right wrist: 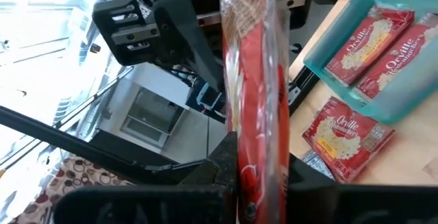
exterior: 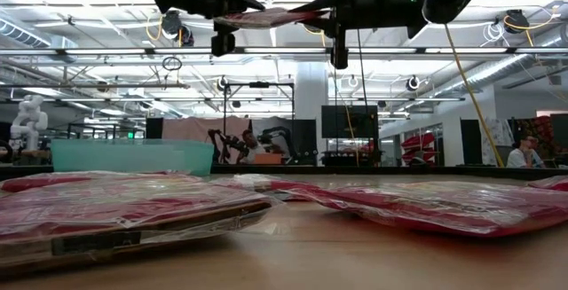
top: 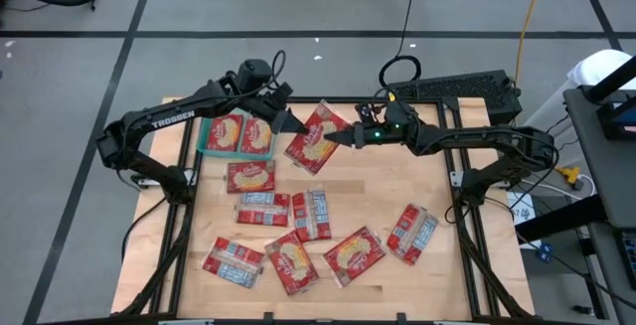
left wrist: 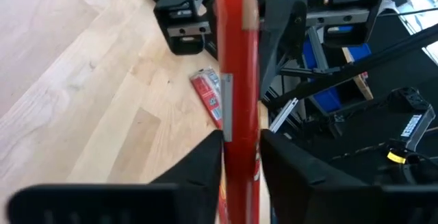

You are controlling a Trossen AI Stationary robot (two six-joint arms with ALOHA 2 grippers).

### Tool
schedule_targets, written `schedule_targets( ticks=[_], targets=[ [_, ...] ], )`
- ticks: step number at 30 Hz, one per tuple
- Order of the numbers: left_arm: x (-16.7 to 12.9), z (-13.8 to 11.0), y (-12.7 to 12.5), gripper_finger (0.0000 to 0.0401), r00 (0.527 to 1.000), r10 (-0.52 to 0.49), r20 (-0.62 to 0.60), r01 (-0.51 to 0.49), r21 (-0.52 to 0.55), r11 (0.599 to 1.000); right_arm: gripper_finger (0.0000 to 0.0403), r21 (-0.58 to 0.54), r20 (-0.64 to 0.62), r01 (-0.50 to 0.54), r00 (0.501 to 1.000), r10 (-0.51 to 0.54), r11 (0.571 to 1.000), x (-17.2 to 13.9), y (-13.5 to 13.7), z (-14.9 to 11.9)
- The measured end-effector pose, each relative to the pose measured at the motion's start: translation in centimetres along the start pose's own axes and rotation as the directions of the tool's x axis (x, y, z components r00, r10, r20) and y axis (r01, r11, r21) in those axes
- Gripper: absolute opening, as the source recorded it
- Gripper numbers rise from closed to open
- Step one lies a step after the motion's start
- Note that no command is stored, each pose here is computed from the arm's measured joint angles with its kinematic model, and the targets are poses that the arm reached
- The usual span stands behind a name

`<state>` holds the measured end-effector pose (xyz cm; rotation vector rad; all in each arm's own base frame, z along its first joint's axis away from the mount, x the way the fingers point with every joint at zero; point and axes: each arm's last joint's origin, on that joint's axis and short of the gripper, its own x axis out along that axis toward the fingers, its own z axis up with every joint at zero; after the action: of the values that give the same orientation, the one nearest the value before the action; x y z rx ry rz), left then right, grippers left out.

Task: Sort popcorn bags into baskets
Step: Put the red popcorn bag into the blue bin

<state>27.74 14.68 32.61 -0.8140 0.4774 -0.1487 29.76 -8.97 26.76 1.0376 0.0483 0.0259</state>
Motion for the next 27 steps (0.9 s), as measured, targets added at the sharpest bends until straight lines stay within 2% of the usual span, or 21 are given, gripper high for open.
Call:
schedule_targets(
  ticks=[7,12,15,20,27],
  targets=[
    [1.2,0.3,0.9,0.0018,0.999,-0.046,-0.015,0.046,-0.004,0.999,0.0018,-0.034,-0.009,0.021,1.000,-0.021,0.999,-0.1,-0.3,0.0],
    [1.1,0.5,1.8,0.0024,0.998,-0.061,-0.027,0.060,-0.036,0.998,0.0024,-0.041,-0.005,0.042,0.999,-0.043,0.998,-0.2,-0.6,0.2],
    [0.2,0.8,2.5,0.0026,0.999,-0.046,-0.008,0.045,-0.062,0.997,0.0047,-0.045,0.014,0.058,0.998,-0.057,0.997,-0.4,-0.9,0.5],
    [-2.6,1.6,3.6,0.0015,0.998,-0.007,0.055,0.011,-0.075,0.997,0.0111,-0.024,0.043,0.134,0.990,-0.133,0.991,-0.9,-1.9,1.3],
    [-7.1,0.6,5.8,0.0015,0.992,0.116,0.045,-0.106,-0.182,0.977,0.0171,-0.001,0.065,0.192,0.979,-0.192,0.981,-1.7,-3.0,2.5]
  ],
)
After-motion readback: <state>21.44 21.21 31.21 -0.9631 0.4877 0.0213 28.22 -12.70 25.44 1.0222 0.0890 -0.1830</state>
